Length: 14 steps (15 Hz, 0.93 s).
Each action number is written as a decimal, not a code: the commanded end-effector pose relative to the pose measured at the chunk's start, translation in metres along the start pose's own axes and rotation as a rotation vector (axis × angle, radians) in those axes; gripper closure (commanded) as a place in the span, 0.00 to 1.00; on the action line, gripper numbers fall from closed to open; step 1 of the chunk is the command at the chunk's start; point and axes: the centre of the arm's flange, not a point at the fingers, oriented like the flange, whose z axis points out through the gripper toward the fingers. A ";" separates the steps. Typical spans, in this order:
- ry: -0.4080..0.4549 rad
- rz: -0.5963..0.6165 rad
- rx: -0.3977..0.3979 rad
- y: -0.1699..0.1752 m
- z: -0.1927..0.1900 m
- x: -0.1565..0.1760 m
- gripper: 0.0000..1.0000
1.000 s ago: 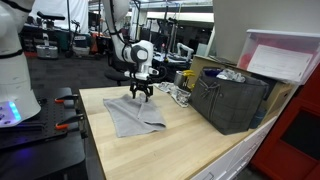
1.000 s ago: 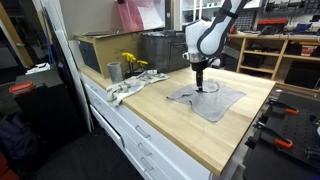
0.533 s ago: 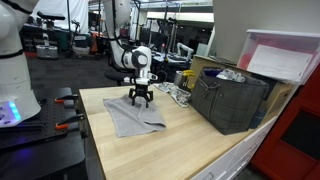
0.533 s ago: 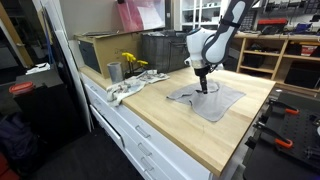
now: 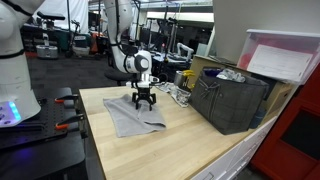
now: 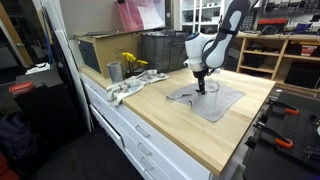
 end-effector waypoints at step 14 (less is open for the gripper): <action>0.020 0.022 -0.100 0.035 -0.001 0.017 0.80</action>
